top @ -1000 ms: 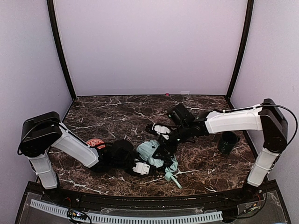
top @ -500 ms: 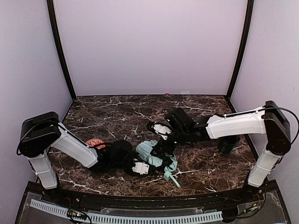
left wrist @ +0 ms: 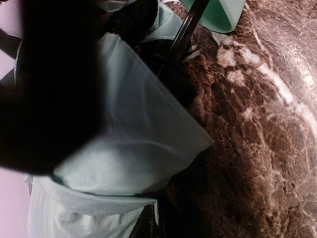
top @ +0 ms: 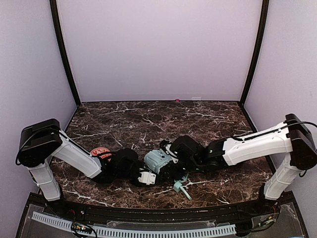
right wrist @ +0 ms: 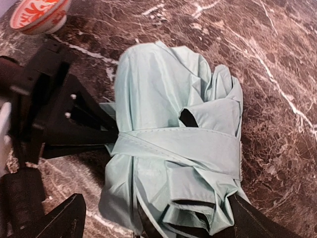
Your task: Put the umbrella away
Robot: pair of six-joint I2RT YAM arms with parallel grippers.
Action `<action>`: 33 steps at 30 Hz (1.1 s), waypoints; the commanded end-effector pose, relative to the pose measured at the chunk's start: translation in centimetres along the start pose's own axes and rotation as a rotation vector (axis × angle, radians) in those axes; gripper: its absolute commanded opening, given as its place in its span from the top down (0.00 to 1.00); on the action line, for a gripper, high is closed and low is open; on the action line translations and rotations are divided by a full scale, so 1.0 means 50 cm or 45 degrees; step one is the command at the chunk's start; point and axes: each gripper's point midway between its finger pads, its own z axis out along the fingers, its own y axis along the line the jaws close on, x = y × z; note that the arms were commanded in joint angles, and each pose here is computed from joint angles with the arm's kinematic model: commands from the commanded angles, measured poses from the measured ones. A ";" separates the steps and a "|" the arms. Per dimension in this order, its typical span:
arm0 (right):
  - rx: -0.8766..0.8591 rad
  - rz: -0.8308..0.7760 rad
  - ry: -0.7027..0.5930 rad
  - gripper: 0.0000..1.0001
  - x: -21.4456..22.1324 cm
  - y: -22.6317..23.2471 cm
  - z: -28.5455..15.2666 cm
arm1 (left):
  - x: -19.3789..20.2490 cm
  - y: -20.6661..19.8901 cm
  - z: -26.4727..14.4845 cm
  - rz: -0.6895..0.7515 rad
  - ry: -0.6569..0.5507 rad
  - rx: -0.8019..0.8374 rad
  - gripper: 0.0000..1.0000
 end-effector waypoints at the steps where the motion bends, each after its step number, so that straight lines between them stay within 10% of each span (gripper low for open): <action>1: 0.049 0.043 0.032 0.01 0.010 0.000 0.055 | 0.030 -0.036 -0.012 -0.043 0.059 0.080 1.00; 7: 0.141 0.047 0.094 0.09 0.049 -0.057 0.129 | 0.026 -0.032 -0.029 -0.064 0.045 0.061 1.00; 15: 0.080 0.095 0.063 0.74 0.032 -0.097 0.128 | 0.019 -0.021 -0.053 -0.094 0.029 0.030 1.00; 21: -0.141 0.198 -0.044 1.00 -0.019 -0.117 0.076 | -0.012 0.008 -0.088 -0.091 -0.008 -0.032 1.00; 33: -0.547 0.509 -0.103 1.00 -0.019 -0.229 0.041 | 0.039 -0.038 -0.073 -0.033 0.164 0.003 1.00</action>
